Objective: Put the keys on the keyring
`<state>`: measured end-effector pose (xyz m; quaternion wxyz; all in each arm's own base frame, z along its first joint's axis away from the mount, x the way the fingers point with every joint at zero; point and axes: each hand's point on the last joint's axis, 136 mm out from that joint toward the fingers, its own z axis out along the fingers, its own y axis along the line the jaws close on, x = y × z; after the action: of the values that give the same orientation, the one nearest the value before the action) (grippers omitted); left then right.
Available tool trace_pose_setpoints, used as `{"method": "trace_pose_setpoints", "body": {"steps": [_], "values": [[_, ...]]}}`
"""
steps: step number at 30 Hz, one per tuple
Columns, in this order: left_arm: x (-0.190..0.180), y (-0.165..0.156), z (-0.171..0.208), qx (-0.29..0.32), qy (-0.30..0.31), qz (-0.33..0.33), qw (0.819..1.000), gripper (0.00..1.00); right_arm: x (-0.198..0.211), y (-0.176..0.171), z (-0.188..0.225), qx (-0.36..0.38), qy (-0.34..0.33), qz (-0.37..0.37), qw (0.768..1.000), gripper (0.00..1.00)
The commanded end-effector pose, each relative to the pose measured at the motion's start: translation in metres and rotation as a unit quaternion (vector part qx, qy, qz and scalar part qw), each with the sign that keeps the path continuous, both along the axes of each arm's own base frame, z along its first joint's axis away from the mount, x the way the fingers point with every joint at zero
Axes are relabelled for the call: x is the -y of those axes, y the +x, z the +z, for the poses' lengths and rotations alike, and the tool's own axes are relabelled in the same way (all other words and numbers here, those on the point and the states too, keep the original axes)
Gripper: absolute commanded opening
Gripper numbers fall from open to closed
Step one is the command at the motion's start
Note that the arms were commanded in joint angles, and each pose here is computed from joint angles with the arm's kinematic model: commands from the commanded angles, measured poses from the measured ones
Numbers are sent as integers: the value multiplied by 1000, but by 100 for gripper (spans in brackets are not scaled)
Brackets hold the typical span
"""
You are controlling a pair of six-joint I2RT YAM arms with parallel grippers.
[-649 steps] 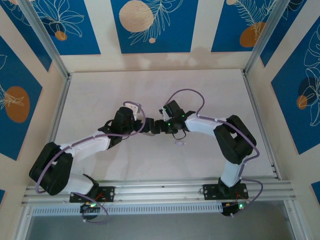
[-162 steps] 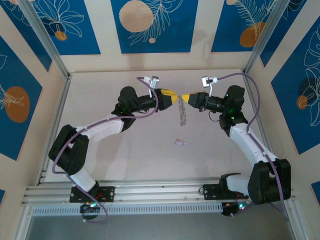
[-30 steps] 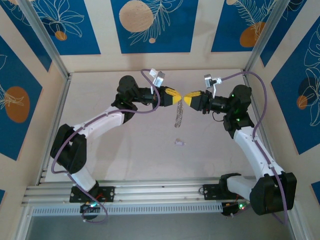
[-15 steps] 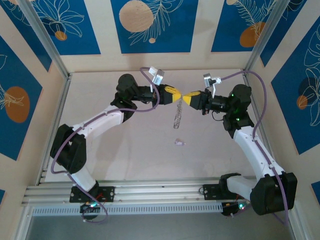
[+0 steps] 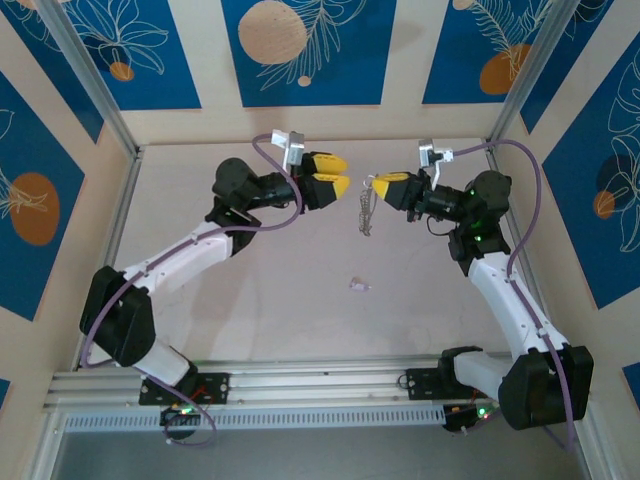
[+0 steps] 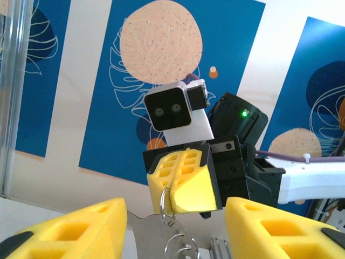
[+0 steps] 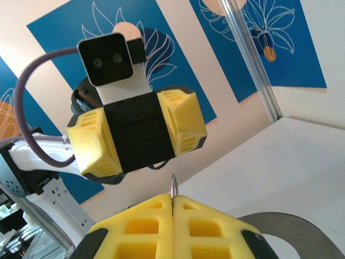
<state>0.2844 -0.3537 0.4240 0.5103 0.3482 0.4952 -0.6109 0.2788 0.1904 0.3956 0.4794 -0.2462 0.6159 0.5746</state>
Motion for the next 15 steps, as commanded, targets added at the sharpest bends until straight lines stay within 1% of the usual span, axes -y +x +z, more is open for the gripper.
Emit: {"method": "trace_pose_setpoints", "body": {"steps": [1, 6, 15], "values": [[-5, 4, 7, -3, -31, 5, 999, 51, 2, 2, 13, 21, 23, -15, 999, 0], [1, 7, 8, -16, -48, -12, 999, 51, 1, 3, 21, 26, 42, -17, 999, 0], [11, 6, 13, -13, -61, -36, 997, 51, -7, 4, 26, 28, 53, -12, 998, 0]]}}
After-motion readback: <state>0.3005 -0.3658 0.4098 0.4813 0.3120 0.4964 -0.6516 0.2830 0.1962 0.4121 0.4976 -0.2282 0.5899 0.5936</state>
